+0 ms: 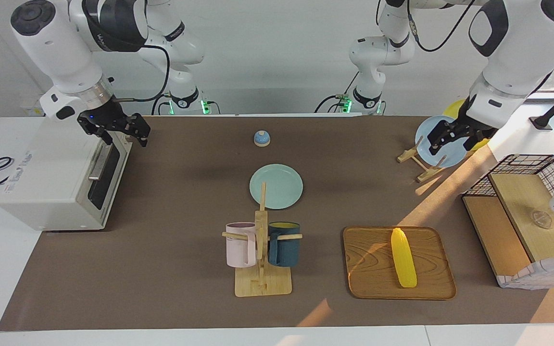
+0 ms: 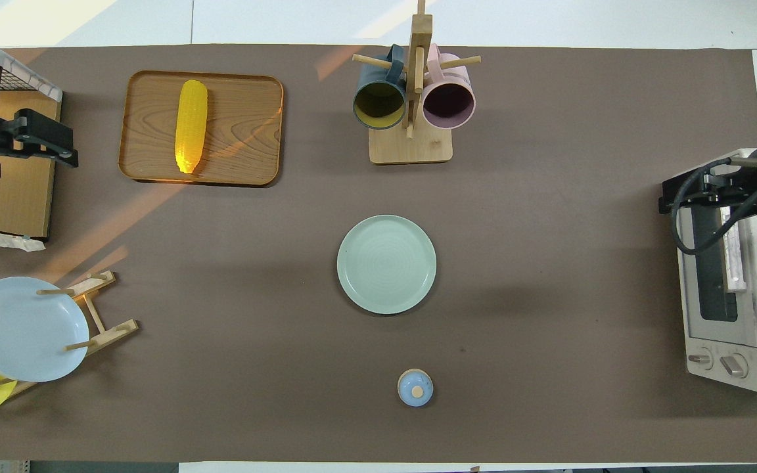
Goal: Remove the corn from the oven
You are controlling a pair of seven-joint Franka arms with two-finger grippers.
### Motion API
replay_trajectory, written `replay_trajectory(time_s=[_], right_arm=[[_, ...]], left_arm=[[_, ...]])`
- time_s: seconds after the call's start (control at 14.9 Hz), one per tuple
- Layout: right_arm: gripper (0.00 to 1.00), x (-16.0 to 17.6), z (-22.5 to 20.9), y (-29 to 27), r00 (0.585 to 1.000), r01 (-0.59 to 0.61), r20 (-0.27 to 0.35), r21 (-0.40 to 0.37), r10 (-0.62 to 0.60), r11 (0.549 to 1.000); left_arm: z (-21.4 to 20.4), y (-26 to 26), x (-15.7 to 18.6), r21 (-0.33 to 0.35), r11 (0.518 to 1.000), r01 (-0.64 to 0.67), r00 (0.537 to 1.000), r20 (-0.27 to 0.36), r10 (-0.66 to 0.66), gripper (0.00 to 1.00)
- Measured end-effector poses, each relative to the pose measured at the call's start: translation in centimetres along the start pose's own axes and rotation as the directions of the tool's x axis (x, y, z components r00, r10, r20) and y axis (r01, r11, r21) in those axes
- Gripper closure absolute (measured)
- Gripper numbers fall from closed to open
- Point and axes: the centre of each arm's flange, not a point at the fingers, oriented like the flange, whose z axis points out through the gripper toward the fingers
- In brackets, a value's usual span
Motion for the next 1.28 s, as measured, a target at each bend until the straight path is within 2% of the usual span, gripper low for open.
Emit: replay_trajectory(time_s=[0.2, 0.54, 1.28], right_arm=[[0.00, 0.1, -0.2, 0.0, 1.000, 0.001, -0.009, 0.001, -0.001, 1.000], [0.00, 0.1, -0.3, 0.1, 1.000, 0.004, -0.013, -0.022, -0.005, 1.000], [0.00, 0.1, -0.2, 0.3, 1.000, 0.006, -0.013, -0.046, -0.006, 0.999]], left_arm=[[-0.4, -0.1, -1.9, 0.009, 1.000, -0.002, 1.000, 0.027, 0.002, 0.00], [1.5, -0.3, -3.1, 0.020, 1.000, -0.001, 0.997, 0.080, -0.001, 0.00], [0.9, 0.1, -4.1, 0.020, 1.000, -0.016, 0.997, 0.076, 0.015, 0.00]])
